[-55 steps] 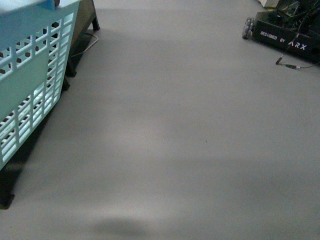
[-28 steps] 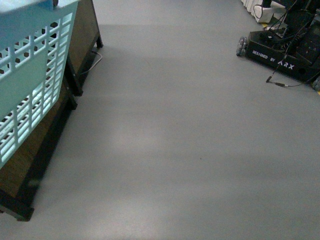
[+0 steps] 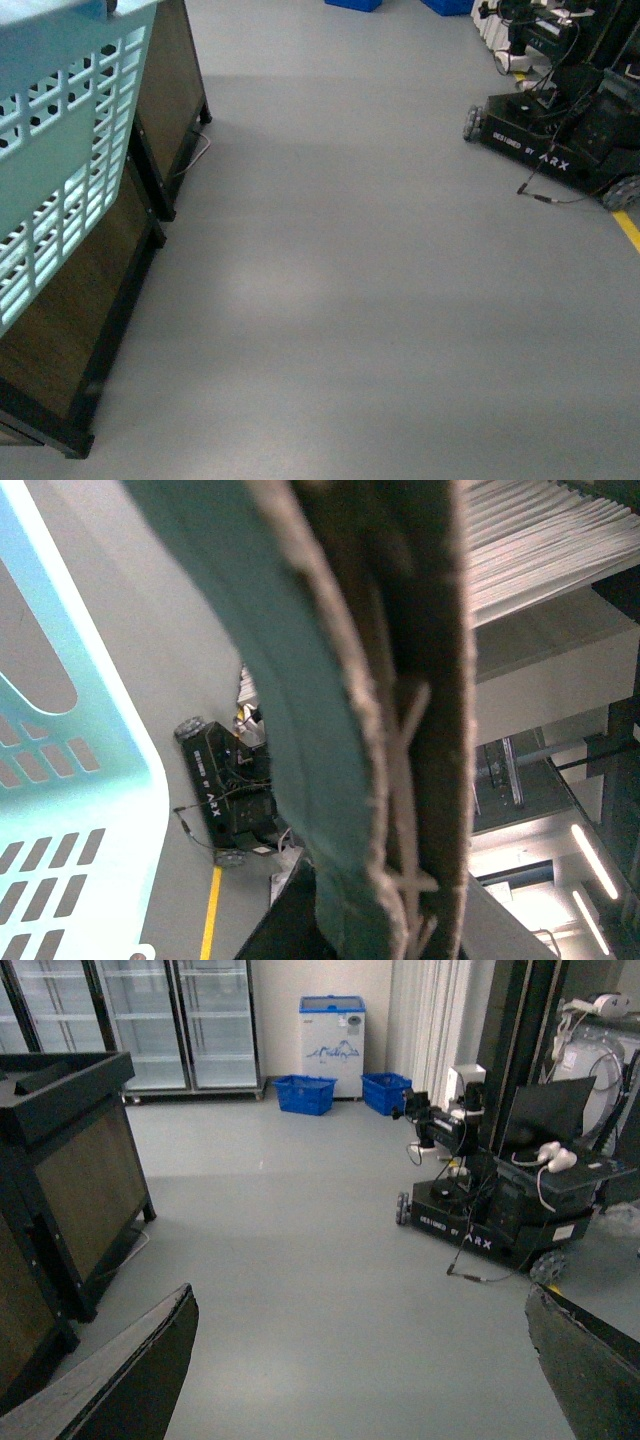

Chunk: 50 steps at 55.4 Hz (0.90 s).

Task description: Pick mango and avocado into basket

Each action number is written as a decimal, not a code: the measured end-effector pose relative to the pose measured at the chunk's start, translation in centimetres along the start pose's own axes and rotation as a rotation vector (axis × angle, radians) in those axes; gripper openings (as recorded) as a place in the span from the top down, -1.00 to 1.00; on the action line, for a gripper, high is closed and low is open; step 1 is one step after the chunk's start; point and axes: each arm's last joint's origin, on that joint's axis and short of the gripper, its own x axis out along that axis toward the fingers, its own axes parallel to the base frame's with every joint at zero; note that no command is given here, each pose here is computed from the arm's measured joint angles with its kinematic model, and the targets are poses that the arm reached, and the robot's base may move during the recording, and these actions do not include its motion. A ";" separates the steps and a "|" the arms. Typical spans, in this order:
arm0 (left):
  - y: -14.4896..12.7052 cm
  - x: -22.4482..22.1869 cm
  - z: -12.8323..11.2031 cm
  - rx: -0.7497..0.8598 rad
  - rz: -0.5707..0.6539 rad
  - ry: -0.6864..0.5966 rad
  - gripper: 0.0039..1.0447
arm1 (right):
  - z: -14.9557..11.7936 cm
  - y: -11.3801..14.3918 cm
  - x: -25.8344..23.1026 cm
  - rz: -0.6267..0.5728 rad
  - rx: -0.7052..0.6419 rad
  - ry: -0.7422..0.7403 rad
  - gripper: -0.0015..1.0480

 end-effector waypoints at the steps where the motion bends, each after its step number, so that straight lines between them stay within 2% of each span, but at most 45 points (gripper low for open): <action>1: 0.0 0.0 0.0 0.000 0.001 -0.001 0.82 | 0.0 0.0 0.0 0.000 0.000 0.000 -0.85; 50: 0.0 0.0 0.0 -0.002 -0.002 -0.001 0.82 | 0.0 0.0 0.0 -0.002 0.000 0.000 -0.85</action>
